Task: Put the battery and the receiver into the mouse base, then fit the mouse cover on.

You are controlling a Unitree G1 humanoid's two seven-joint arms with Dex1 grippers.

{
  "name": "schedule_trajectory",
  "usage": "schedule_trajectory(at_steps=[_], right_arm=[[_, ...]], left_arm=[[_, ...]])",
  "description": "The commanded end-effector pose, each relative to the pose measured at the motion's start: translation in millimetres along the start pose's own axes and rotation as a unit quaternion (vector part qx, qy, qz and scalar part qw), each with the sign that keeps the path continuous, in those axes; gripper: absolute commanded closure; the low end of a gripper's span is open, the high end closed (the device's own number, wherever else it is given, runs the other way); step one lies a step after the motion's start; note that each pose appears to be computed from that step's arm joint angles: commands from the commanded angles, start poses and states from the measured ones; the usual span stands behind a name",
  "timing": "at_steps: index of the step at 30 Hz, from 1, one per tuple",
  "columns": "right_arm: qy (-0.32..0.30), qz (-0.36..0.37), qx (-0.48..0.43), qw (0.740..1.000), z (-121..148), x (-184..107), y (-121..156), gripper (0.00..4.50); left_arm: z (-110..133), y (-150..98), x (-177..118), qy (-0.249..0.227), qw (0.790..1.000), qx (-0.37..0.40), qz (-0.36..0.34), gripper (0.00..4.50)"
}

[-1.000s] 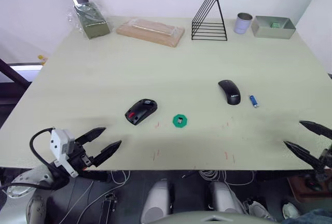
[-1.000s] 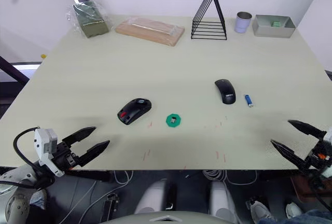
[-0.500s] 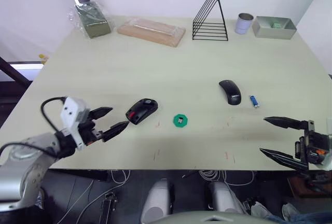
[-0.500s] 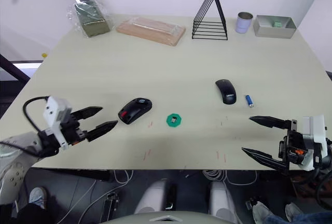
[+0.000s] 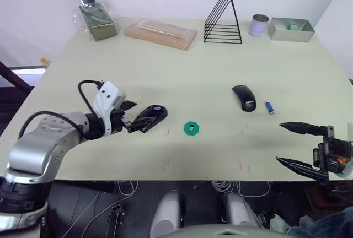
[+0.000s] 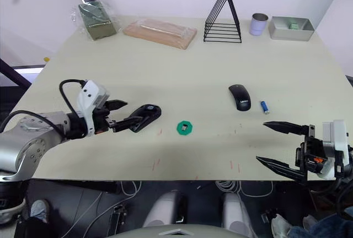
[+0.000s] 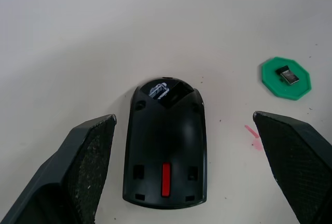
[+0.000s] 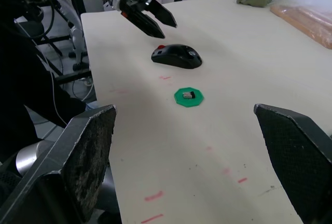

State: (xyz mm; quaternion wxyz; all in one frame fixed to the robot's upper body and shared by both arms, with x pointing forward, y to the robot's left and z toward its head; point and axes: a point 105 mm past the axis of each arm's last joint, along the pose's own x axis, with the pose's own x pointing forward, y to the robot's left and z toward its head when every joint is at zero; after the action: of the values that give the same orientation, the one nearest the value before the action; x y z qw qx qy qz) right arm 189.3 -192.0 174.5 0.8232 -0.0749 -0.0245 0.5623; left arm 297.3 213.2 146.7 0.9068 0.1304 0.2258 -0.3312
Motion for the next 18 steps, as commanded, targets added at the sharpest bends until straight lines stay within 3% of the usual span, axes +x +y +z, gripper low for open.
schedule_trajectory(at_steps=[1,18], right_arm=[[-0.012,0.001,-0.029,0.999,10,5,2,0.04],[-0.019,-0.035,-0.04,0.998,11,10,11,0.04]], left_arm=[[-1,10,6,0.021,1.0,0.009,0.011,0.0],[1,9,40,0.048,0.997,0.042,-0.036,0.0]])
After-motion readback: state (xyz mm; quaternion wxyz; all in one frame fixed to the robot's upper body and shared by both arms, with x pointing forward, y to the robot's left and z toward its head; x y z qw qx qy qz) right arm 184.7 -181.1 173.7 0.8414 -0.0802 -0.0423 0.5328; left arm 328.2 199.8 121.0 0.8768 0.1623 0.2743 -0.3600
